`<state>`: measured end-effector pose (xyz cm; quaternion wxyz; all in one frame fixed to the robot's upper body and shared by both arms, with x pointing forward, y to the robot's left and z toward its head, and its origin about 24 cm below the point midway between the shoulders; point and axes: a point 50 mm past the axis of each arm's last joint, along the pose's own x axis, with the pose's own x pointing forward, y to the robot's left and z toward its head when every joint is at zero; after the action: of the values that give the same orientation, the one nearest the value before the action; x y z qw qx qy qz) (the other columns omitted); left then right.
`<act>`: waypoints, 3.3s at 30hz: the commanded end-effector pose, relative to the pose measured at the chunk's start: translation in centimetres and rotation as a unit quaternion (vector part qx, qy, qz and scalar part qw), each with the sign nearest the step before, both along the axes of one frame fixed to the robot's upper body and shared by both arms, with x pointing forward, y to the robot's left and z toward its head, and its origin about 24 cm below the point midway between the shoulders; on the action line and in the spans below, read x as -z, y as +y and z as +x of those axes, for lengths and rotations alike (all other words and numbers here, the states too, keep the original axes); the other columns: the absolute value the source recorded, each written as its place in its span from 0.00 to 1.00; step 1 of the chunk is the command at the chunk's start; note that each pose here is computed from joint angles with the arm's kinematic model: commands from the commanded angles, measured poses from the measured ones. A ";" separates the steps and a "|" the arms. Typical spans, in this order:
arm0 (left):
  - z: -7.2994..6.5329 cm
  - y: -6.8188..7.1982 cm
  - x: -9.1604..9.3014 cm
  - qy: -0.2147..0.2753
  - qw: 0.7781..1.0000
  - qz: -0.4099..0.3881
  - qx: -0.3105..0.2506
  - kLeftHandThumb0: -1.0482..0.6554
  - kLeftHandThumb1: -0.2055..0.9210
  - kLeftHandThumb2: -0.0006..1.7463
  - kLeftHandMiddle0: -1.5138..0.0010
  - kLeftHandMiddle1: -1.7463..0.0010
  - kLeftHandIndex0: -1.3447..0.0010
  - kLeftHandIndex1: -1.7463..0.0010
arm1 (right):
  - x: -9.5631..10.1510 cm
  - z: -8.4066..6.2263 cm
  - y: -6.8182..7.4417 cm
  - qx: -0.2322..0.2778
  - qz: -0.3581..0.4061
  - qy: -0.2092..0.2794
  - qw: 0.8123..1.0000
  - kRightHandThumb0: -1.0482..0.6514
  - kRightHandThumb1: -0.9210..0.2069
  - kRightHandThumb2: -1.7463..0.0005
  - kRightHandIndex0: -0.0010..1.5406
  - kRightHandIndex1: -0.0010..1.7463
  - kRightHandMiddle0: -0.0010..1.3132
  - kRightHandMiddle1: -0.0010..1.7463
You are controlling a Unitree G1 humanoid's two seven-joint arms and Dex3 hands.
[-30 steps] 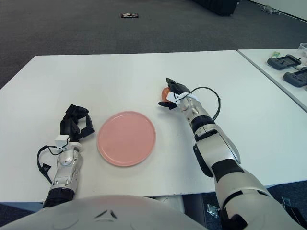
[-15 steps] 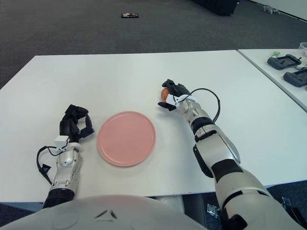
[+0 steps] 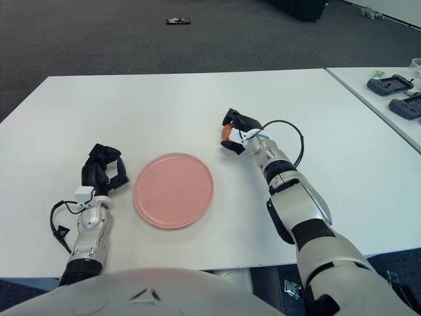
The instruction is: Put the apple into the plate.
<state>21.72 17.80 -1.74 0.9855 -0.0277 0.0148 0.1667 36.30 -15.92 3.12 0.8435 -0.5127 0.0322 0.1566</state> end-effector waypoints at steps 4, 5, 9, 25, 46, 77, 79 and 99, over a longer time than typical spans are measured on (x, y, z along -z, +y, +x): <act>-0.9 0.2 1.6 0.045 0.999 -0.006 -0.010 0.34 0.47 0.75 0.22 0.00 0.55 0.00 | 0.6 -0.5 -0.5 0.015 0.016 0.004 1.000 0.61 0.91 0.00 0.64 0.91 0.53 1.00; -0.9 0.3 1.6 0.045 0.999 -0.007 -0.011 0.34 0.47 0.75 0.22 0.00 0.55 0.00 | 0.6 -0.5 -0.5 0.018 0.021 -0.001 1.000 0.61 0.91 0.00 0.64 0.90 0.53 1.00; -0.9 0.3 1.6 0.044 0.999 -0.009 -0.012 0.34 0.47 0.75 0.22 0.00 0.55 0.00 | 0.1 -0.4 -0.6 0.028 0.045 -0.021 0.998 0.61 0.92 0.00 0.64 0.90 0.54 1.00; -0.8 0.5 1.5 0.035 0.999 -0.017 -0.010 0.33 0.47 0.76 0.21 0.00 0.55 0.00 | -1.8 -1.0 -1.2 0.045 0.121 -0.114 0.985 0.62 0.91 0.00 0.63 0.92 0.53 1.00; -0.8 0.5 1.5 0.041 0.999 -0.015 -0.011 0.33 0.46 0.76 0.22 0.00 0.55 0.00 | -4.9 -2.6 -0.8 0.039 0.218 -0.203 0.954 0.62 0.90 0.00 0.63 0.93 0.53 1.00; -0.7 0.2 1.6 0.049 0.999 -0.009 -0.007 0.33 0.45 0.77 0.19 0.00 0.53 0.00 | -8.5 -8.5 4.6 -0.194 0.298 -0.160 0.921 0.62 0.91 0.00 0.64 0.92 0.53 1.00; -0.8 0.2 1.7 0.049 0.999 -0.008 -0.006 0.33 0.44 0.78 0.19 0.00 0.53 0.00 | -8.5 -8.6 4.7 -0.203 0.296 -0.156 0.920 0.62 0.91 0.00 0.64 0.92 0.53 1.00; -0.8 0.1 1.7 0.056 0.998 -0.003 -0.009 0.32 0.41 0.80 0.18 0.00 0.51 0.00 | -7.5 -9.5 6.8 -0.291 0.281 -0.048 0.913 0.61 0.91 0.00 0.63 0.92 0.53 1.00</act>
<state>21.93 17.98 -1.83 0.9845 -0.0229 0.0228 0.1721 27.01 -9.28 10.29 0.8735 -0.2530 -0.2026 0.3633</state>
